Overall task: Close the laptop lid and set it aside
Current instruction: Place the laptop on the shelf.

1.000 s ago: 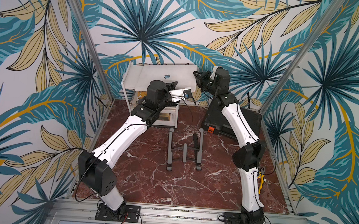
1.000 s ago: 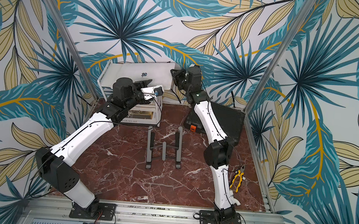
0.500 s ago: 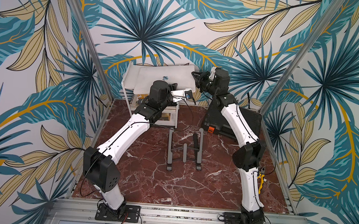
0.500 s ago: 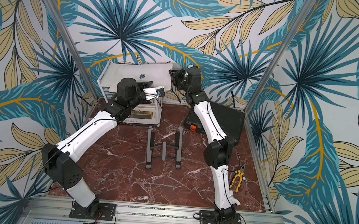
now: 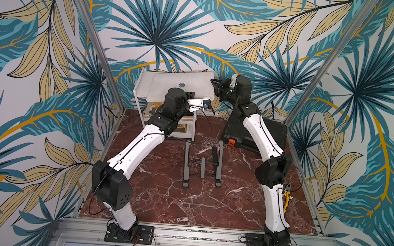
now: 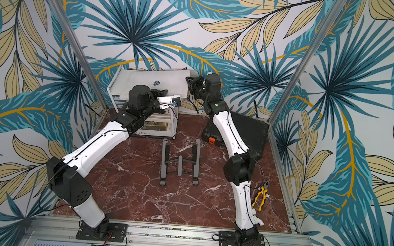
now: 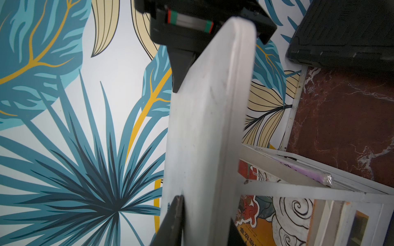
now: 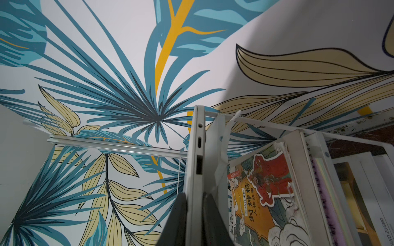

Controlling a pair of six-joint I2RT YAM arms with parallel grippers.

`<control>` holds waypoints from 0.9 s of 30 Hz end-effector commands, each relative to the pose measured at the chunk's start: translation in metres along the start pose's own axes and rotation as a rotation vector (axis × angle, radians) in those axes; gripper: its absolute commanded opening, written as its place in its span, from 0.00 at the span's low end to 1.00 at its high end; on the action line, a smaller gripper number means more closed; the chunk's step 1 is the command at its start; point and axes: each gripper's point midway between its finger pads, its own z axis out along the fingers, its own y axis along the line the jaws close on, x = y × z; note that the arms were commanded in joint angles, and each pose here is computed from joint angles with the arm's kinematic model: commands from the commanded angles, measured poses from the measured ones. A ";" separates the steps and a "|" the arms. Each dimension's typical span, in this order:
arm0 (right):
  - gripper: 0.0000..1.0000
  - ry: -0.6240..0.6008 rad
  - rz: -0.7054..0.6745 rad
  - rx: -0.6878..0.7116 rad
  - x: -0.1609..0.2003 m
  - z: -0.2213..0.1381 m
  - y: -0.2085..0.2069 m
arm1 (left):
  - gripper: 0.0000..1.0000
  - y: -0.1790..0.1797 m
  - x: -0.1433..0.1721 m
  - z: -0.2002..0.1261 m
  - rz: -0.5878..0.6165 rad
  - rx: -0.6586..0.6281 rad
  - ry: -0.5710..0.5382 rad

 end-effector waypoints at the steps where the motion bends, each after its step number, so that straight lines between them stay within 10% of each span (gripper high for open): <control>1: 0.21 0.024 -0.039 0.002 0.003 0.008 -0.016 | 0.16 0.017 0.017 0.005 -0.051 -0.062 0.063; 27: 0.45 0.033 -0.096 0.019 -0.002 -0.002 -0.016 | 0.12 0.047 0.051 0.011 -0.063 -0.195 0.201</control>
